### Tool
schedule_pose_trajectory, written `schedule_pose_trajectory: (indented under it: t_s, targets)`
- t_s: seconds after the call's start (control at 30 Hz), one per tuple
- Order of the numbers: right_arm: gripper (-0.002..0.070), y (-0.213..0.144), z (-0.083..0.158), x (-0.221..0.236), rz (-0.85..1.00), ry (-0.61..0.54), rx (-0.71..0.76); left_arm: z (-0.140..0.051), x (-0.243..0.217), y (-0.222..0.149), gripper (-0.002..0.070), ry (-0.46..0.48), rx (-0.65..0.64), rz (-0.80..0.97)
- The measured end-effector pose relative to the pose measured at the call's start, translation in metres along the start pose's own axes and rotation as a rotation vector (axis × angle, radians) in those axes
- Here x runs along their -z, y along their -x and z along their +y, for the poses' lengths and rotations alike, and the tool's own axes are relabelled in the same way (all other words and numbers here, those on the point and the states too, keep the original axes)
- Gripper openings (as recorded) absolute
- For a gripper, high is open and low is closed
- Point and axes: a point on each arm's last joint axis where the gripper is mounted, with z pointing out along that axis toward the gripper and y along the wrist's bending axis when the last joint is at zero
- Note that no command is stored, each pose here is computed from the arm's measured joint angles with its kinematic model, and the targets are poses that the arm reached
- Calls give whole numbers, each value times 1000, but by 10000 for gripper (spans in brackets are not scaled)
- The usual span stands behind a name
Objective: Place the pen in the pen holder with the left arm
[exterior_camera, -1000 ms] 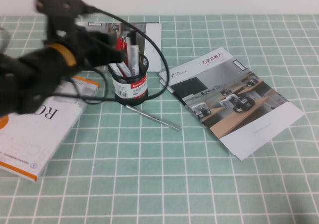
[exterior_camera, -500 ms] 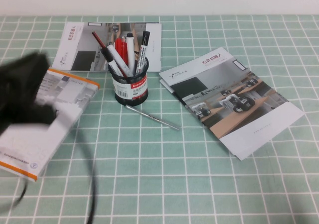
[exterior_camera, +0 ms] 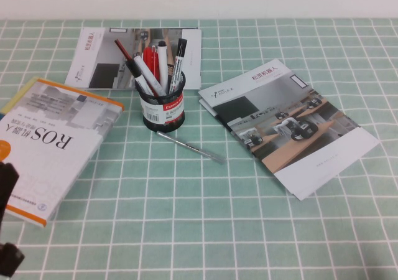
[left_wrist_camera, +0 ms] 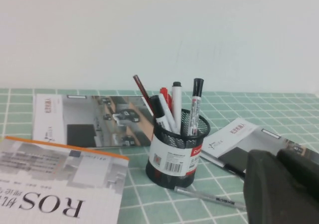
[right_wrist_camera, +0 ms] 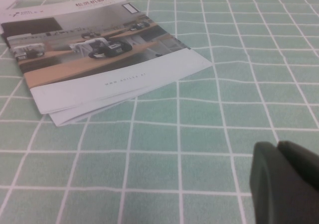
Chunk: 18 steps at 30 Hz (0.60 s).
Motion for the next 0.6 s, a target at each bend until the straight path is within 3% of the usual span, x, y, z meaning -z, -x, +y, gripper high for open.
schedule_pose_trajectory:
  t_s: [0.6]
  targets:
    - [-20,0,0,0,0,0,0,3,8,-22,3,6,-43,23]
